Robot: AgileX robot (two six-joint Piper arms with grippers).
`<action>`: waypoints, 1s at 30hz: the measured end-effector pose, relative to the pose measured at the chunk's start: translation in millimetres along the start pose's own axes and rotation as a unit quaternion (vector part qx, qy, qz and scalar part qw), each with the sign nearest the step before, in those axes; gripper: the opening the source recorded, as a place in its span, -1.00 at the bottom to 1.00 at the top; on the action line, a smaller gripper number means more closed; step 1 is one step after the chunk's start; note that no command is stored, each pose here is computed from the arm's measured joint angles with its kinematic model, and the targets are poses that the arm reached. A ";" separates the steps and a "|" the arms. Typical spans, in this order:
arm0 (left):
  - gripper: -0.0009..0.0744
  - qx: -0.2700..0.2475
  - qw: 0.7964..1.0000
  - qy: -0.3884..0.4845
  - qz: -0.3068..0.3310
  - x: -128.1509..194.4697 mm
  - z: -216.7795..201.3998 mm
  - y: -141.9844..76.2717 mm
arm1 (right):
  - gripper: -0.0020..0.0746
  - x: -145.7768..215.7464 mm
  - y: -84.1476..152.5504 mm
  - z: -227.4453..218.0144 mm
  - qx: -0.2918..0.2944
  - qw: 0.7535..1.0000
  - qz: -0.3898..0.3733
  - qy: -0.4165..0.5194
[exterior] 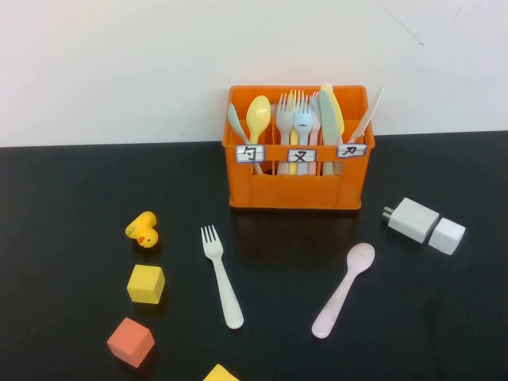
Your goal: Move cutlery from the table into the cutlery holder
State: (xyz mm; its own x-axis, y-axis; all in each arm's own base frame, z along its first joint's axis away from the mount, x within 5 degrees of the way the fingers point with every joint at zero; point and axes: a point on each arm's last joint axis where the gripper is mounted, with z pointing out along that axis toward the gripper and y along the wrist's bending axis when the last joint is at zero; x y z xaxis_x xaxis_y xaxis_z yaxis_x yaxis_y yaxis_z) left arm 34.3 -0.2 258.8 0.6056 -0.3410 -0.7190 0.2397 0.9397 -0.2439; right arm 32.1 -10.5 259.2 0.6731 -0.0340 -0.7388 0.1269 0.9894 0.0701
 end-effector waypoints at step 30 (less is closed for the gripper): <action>-0.98 -0.219 0.800 0.533 -0.167 42.4 99.4 -1.0 | -0.95 56.2 37.7 69.6 -0.243 0.736 -0.080 0.627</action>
State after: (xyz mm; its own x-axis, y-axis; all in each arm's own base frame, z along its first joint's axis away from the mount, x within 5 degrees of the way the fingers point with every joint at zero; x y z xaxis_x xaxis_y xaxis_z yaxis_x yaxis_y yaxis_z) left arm 135.2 -18.1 293.3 -0.4839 -0.5785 -0.6566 -0.1762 0.7994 -0.5744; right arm 125.4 15.1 266.9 -0.5619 -0.3000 -0.7708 -0.3497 0.9307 -0.1073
